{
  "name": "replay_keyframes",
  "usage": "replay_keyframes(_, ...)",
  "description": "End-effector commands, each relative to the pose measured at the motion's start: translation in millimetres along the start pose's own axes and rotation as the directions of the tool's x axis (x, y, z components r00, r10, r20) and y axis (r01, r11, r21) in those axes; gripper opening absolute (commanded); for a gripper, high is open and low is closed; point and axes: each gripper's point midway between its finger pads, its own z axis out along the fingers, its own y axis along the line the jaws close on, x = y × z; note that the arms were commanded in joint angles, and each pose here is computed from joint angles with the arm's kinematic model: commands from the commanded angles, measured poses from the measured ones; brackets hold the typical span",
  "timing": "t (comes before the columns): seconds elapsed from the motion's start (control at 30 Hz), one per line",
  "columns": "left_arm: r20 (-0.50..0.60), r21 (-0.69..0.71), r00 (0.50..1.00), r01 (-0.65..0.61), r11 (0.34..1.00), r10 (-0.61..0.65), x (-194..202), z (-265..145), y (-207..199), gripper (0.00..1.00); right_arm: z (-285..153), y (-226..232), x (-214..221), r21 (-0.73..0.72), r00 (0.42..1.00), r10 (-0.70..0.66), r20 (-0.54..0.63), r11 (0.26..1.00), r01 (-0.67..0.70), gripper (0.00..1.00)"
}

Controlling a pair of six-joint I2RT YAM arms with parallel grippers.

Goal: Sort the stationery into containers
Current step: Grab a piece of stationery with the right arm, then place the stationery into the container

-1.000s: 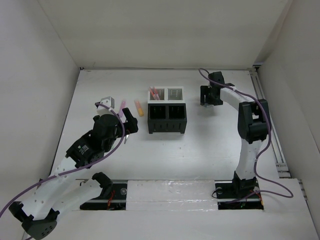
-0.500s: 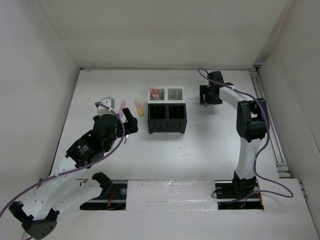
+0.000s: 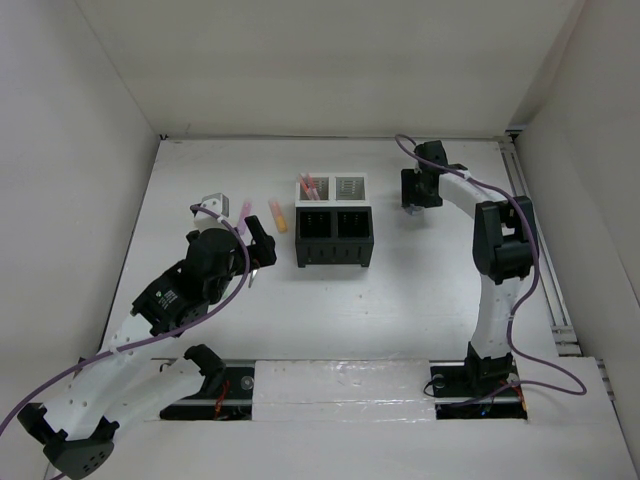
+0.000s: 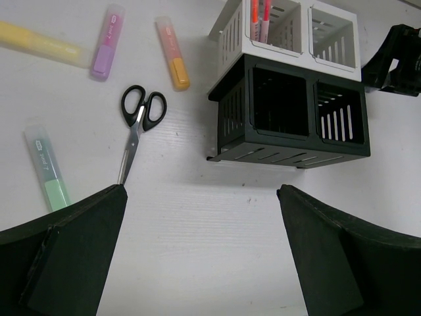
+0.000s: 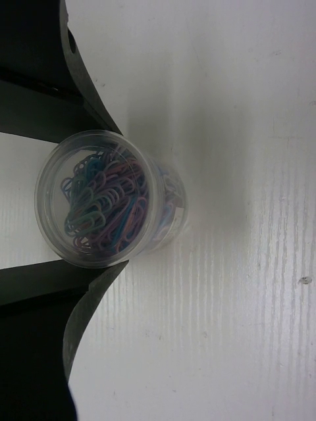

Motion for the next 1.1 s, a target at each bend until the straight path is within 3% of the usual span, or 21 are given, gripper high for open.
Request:
replay_keyframes(0.0,0.031,0.021,0.999,0.009,1.000,-0.009,-7.7,-0.2,-4.1,1.00,-5.2,6.1,-16.8,-0.022,0.999,-0.005,0.044,1.000,0.005,0.40)
replay_keyframes(0.03,0.031,0.021,0.999,0.009,1.000,-0.009,-7.7,-0.2,-4.1,1.00,-5.2,6.1,-16.8,-0.022,0.999,-0.005,0.044,1.000,0.005,0.35)
replay_keyframes(0.1,0.026,0.029,1.000,0.008,1.000,-0.009,-6.8,-0.5,-5.3,1.00,-10.9,5.6,-17.7,-0.023,0.999,-0.004,0.052,1.000,0.005,0.10)
replay_keyframes(0.17,0.026,0.029,1.000,0.008,1.000,-0.009,-6.8,-0.5,-5.3,1.00,-18.1,8.7,-22.9,-0.022,0.997,-0.009,0.071,1.000,0.011,0.00)
replay_keyframes(0.53,0.026,0.029,1.000,-0.001,1.000,0.000,-6.8,-0.4,-5.0,1.00,-120.6,25.4,-78.0,-0.007,0.959,-0.017,0.282,1.000,0.020,0.00)
replay_keyframes(0.8,0.019,0.024,1.000,0.005,1.000,-0.005,-3.5,1.0,-3.7,1.00,-180.3,73.4,-94.4,-0.064,0.918,-0.058,0.393,0.994,0.090,0.00)
replay_keyframes(0.97,0.026,0.029,1.000,0.008,1.000,-0.009,-5.0,-0.9,-3.7,1.00,-206.5,148.8,-98.0,-0.310,0.886,-0.075,0.458,0.920,0.238,0.00)
replay_keyframes(1.07,0.026,0.029,1.000,0.008,1.000,-0.009,-5.0,-0.9,-3.7,1.00,-215.0,170.7,-98.5,-0.355,0.876,-0.083,0.474,0.893,0.276,0.00)
